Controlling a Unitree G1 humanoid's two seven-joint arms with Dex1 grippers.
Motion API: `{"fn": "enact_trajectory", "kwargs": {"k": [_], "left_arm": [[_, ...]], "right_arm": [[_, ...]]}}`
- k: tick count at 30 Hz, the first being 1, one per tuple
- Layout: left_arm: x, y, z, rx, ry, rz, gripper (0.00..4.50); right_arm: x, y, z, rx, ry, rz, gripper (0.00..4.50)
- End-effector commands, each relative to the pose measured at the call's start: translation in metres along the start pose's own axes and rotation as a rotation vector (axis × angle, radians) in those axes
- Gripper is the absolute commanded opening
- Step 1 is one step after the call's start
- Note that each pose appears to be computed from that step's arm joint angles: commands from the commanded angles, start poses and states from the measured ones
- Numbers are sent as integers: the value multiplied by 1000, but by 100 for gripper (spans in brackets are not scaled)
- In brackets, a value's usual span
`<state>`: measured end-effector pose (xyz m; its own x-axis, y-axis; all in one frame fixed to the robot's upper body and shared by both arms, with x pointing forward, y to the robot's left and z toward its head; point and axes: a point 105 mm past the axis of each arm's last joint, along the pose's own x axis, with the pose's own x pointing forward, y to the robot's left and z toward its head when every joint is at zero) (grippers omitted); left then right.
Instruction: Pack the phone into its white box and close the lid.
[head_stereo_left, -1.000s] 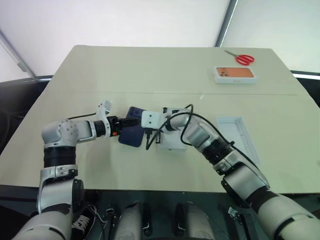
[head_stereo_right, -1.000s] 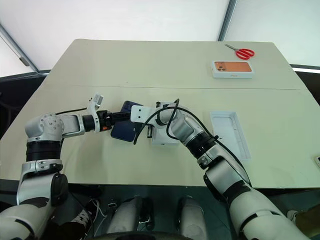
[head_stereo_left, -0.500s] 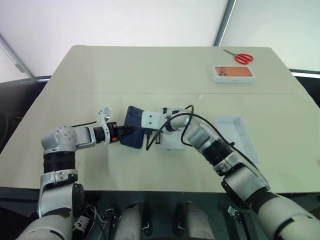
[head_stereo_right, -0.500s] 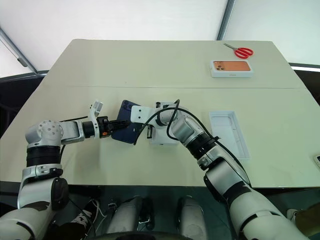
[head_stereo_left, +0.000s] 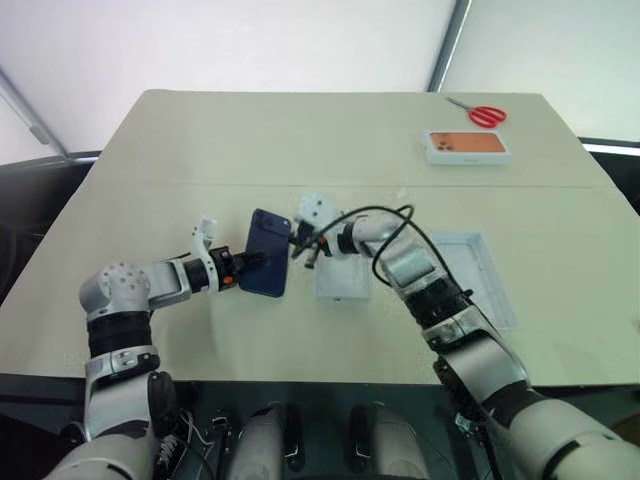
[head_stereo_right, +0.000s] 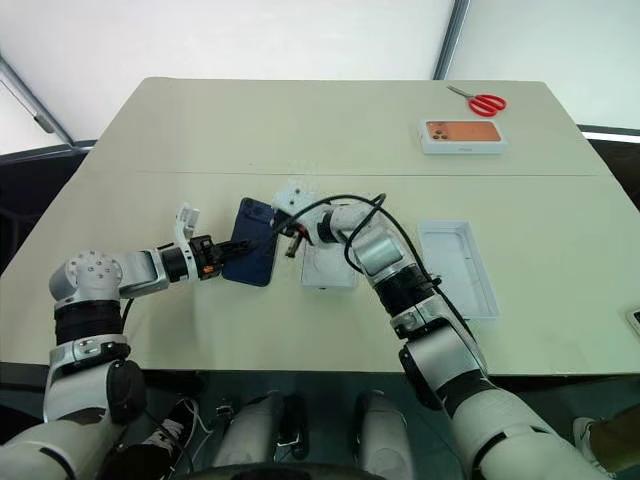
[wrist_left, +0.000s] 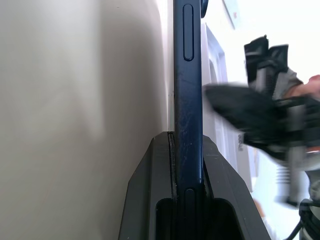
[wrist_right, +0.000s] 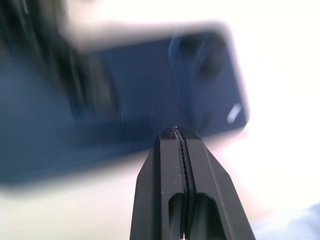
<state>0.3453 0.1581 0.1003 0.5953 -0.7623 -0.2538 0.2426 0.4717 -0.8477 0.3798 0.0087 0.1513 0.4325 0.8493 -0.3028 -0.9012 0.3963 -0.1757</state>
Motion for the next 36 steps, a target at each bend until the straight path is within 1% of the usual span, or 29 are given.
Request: {"fn": "enact_trajectory", "kwargs": {"k": [1, 2, 4, 5, 6, 8, 9, 11, 13, 15, 17, 18, 27, 29, 31, 36], "left_arm": [[-5, 2, 9, -37, -76, -12, 0], [-7, 0, 12, -44, -98, -24, 0], [-9, -3, 16, -51, -121, -40, 0], [-10, -6, 17, -44, -132, -54, 0], [-12, -12, 19, -44, -139, -88, 0], [-15, -19, 25, -3, -174, -109, 0], [-16, -22, 28, 8, -191, -116, 0], [-17, -25, 33, 22, -216, -121, 0], [-17, -26, 36, 43, -231, -116, 0], [-15, -25, 33, 56, -215, -102, 0], [-10, -20, 25, 102, -172, -62, 0], [-9, -20, 22, 101, -165, -63, 0], [-8, -26, 25, 113, -187, -79, 0], [-8, -28, 25, 107, -188, -86, 0], [-9, -29, 26, 123, -187, -82, 0], [-9, -29, 28, 123, -190, -79, 0]], "right_arm": [[-24, -7, 40, 126, -201, 33, 79], [-31, -3, 43, 141, -219, 66, 126], [-43, 6, 39, 120, -200, 133, 238], [-50, 13, 31, 95, -163, 176, 291], [-59, 21, 17, 54, -106, 225, 334], [-73, 27, -7, 31, -22, 272, 334], [-78, 29, -14, 22, 8, 285, 334], [-89, 34, -29, -61, 78, 320, 334], [-94, 37, -39, -102, 127, 336, 334], [-95, 37, -44, -129, 151, 335, 334], [-93, 32, -54, -221, 201, 293, 334], [-91, 32, -55, -234, 204, 288, 334], [-86, 33, -70, -305, 262, 279, 334], [-85, 33, -69, -300, 255, 275, 282], [-85, 35, -70, -299, 254, 286, 212], [-84, 33, -73, -314, 267, 266, 212]]}}
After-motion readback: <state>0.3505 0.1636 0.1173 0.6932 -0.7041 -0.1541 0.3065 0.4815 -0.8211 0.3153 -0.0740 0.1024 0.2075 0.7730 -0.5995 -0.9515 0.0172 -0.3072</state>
